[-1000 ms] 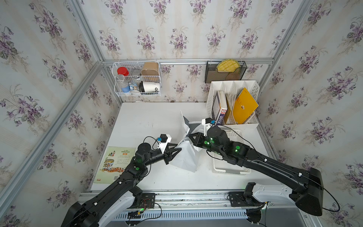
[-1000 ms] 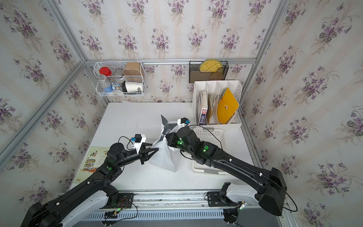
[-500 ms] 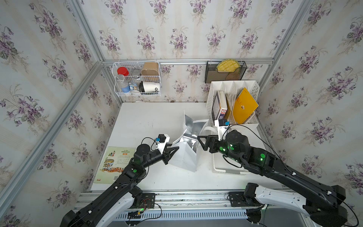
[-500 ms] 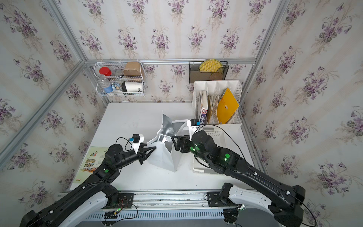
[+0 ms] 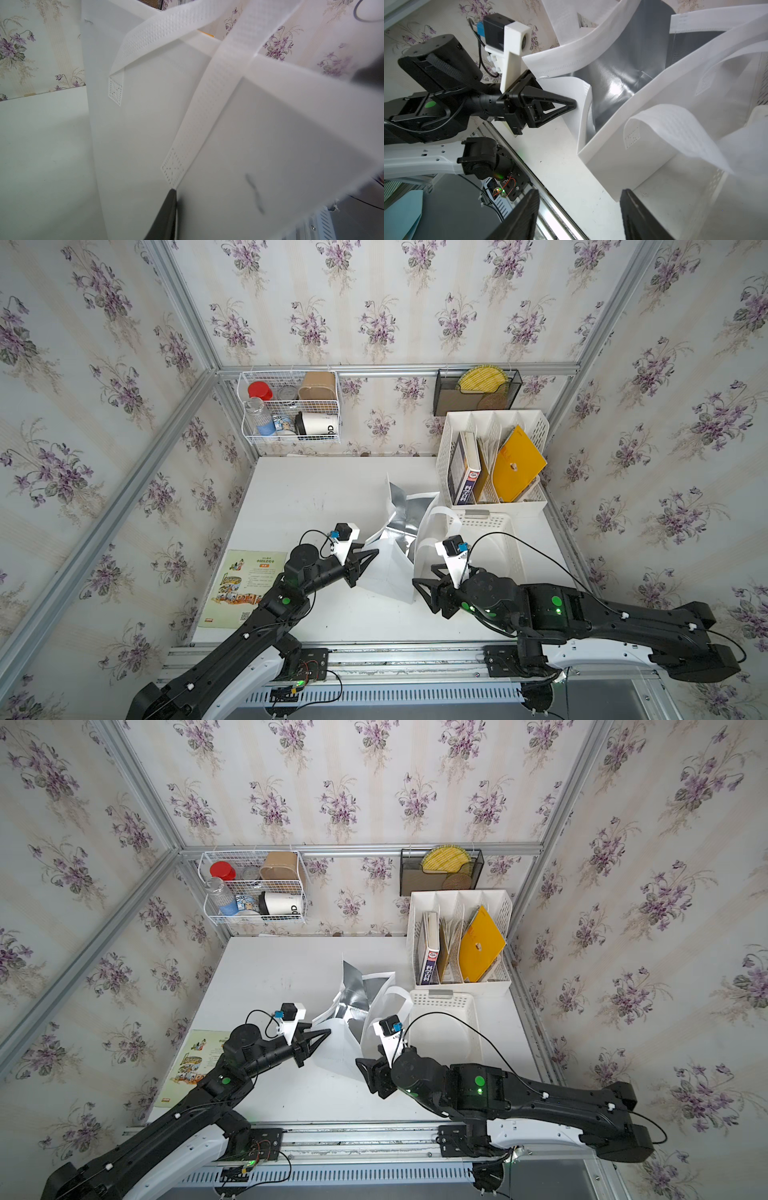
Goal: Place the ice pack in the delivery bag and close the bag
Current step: Close the delivery bag at the center of the board.
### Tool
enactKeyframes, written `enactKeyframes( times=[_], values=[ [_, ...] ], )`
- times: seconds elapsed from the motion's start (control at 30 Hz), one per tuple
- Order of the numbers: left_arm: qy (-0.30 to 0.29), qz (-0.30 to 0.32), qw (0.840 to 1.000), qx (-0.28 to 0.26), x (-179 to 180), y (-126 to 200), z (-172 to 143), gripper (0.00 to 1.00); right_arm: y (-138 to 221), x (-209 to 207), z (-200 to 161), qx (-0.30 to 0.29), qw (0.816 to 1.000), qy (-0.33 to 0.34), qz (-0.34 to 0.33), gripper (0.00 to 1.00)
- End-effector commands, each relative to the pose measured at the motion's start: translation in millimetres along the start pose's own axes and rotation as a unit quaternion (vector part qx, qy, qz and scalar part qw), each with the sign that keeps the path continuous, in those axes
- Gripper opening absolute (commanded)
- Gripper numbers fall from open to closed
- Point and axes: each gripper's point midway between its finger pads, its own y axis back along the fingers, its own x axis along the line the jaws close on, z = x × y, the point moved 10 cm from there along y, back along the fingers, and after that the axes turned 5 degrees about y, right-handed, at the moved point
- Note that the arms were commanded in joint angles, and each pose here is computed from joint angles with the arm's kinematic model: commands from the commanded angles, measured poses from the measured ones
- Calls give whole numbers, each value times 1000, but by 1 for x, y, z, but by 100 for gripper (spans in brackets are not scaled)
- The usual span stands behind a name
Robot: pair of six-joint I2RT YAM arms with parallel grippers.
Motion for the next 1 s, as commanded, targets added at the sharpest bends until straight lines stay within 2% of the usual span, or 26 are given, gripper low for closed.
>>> enactKeyframes(
  times=[0.0, 0.17, 0.43, 0.8, 0.97],
  values=[
    [6, 0, 1000, 0, -1, 0, 1, 25, -8, 0, -8, -11, 1000, 8, 1, 62],
    [16, -8, 1000, 1, -2, 1, 0, 26, -21, -3, -26, -23, 1000, 2, 10, 59],
    [29, -17, 999, -5, -5, 4, -1, 25, -34, -2, -33, -88, 996, -9, 29, 38],
    [58, -28, 998, -10, -9, 6, -3, 25, -55, 13, -28, -133, 990, -14, 46, 0],
    [67, -40, 997, -8, -12, 4, 0, 19, -63, 19, -26, -134, 990, -9, 45, 0]
  ],
)
